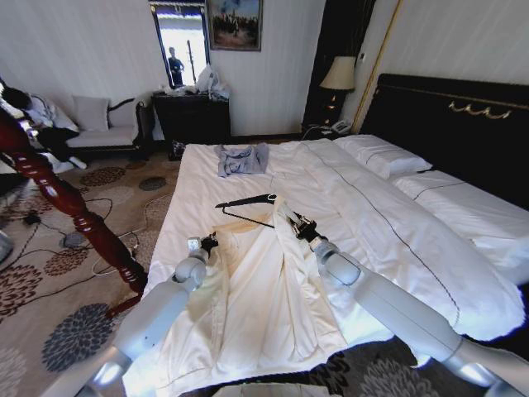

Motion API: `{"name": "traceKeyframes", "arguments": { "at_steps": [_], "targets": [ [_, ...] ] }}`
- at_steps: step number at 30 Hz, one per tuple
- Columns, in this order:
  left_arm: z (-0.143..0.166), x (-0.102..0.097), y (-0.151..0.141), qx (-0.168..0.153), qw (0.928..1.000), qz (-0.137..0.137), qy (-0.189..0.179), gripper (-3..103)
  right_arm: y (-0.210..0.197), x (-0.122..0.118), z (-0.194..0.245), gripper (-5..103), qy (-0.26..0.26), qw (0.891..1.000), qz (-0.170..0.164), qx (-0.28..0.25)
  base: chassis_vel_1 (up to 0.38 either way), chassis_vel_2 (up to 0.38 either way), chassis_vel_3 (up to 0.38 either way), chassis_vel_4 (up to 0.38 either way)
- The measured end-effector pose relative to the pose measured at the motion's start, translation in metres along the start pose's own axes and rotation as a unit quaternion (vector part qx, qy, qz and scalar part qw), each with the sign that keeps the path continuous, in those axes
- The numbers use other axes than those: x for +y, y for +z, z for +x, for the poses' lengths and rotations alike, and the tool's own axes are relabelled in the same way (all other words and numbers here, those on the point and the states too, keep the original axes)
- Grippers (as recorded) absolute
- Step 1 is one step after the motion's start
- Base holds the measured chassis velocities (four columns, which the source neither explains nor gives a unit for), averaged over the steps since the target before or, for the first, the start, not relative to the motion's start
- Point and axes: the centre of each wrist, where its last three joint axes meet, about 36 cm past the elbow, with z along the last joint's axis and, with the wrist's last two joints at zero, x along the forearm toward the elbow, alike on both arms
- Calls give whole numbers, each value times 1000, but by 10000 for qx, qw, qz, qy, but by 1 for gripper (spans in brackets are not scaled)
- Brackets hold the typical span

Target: Pick up the clothes from the bed and hang them on the clothes hanger.

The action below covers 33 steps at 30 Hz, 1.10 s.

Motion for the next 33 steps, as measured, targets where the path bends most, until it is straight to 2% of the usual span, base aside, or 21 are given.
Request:
{"name": "traceKeyframes", "arguments": {
  "at_steps": [17,19,33],
  "targets": [
    [23,17,-27,-280,9996,50,81,1,12,2,5,19,-137,9998,155,-24,0,0,0,0],
    [29,19,-33,-327,9994,43,104,1,17,2,10,19,-207,9994,273,-10,0,0,0,0],
    [41,12,-56,-510,9983,84,275,1,25,12,14,19,-410,9983,400,-44,0,0,0,0]
  ]
}}
